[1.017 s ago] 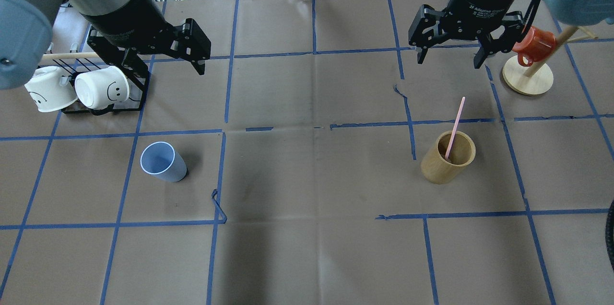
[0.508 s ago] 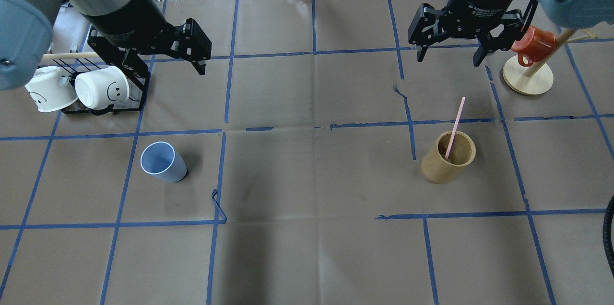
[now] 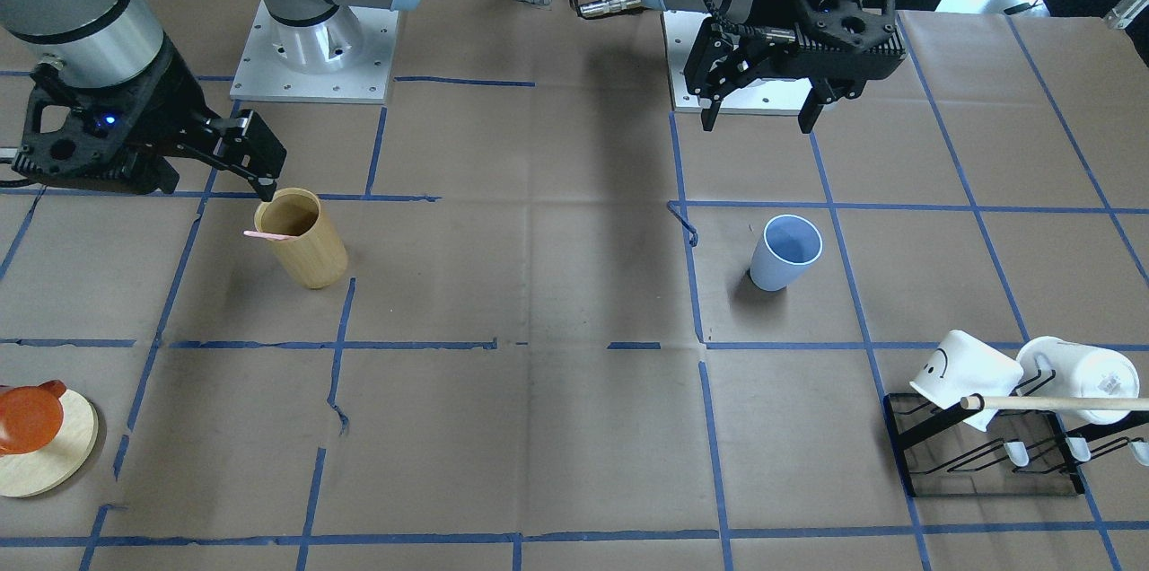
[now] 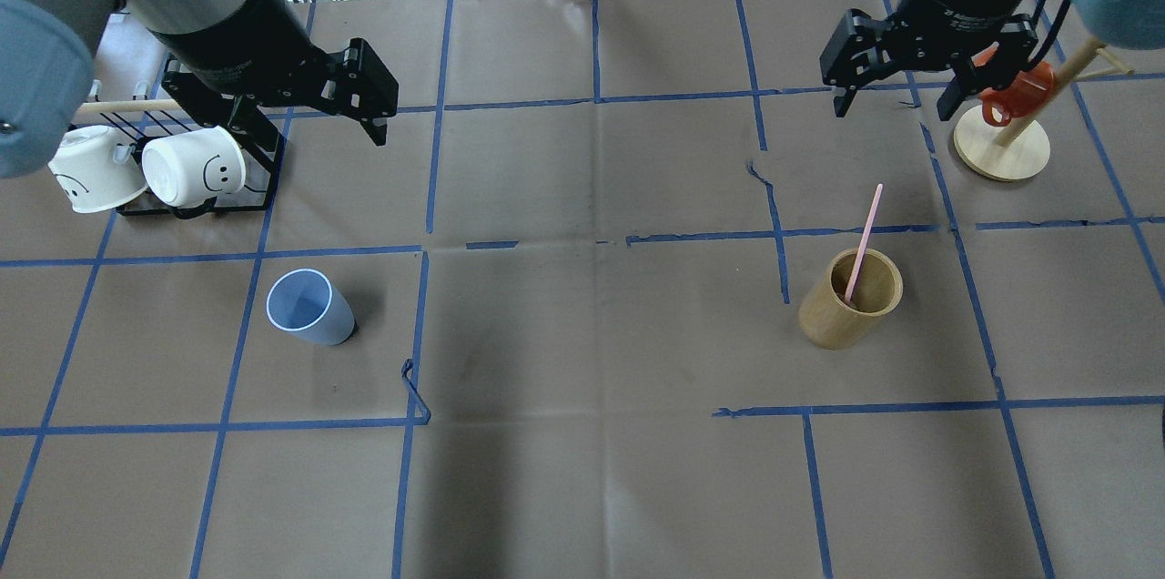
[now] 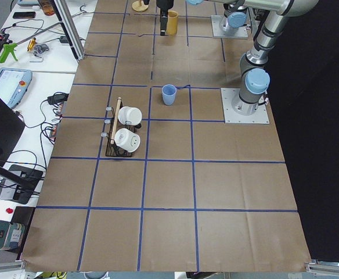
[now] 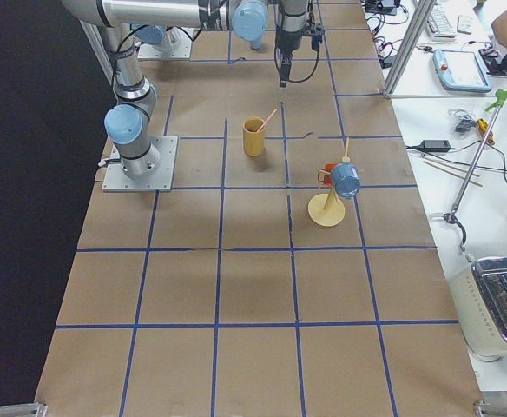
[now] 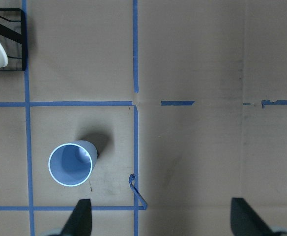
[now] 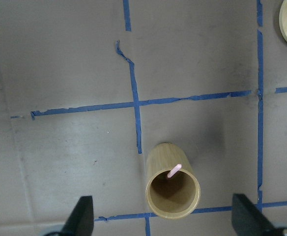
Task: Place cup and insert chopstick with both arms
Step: 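Lower left gripper onto blue cup while right gripper descends to chopstick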
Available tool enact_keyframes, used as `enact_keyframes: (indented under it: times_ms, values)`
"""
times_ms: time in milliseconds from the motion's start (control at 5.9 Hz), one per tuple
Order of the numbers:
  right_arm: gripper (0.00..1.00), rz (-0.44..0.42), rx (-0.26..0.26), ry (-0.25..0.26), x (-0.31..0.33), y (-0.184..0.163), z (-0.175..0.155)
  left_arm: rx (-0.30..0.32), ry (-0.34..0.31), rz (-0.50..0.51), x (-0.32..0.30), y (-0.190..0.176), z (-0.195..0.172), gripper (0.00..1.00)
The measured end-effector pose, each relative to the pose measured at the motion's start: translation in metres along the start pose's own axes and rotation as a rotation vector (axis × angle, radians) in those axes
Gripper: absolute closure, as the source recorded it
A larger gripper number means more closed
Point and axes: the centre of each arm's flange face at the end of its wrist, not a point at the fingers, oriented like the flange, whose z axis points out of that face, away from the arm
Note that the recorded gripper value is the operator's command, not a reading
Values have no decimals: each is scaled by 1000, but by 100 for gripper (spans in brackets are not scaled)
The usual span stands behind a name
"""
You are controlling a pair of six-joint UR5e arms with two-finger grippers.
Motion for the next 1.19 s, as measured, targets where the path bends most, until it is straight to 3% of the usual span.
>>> enact_keyframes:
  times_ms: [339, 678, 847, 1186]
  values:
    - [0, 38, 39, -7, 14, -3, 36, -50, -2, 16, -10, -1, 28, 2]
    - [0, 45, 27, -9, 14, 4, 93, -139, -6, 10, -44, -1, 91, 3]
    - [14, 44, 29, -7, 15, 9, 115, -178, -7, -2, -63, 2, 138, 3]
    - [59, 38, 46, -1, 16, 14, 125, -173, -8, 7, -78, 16, 215, 14]
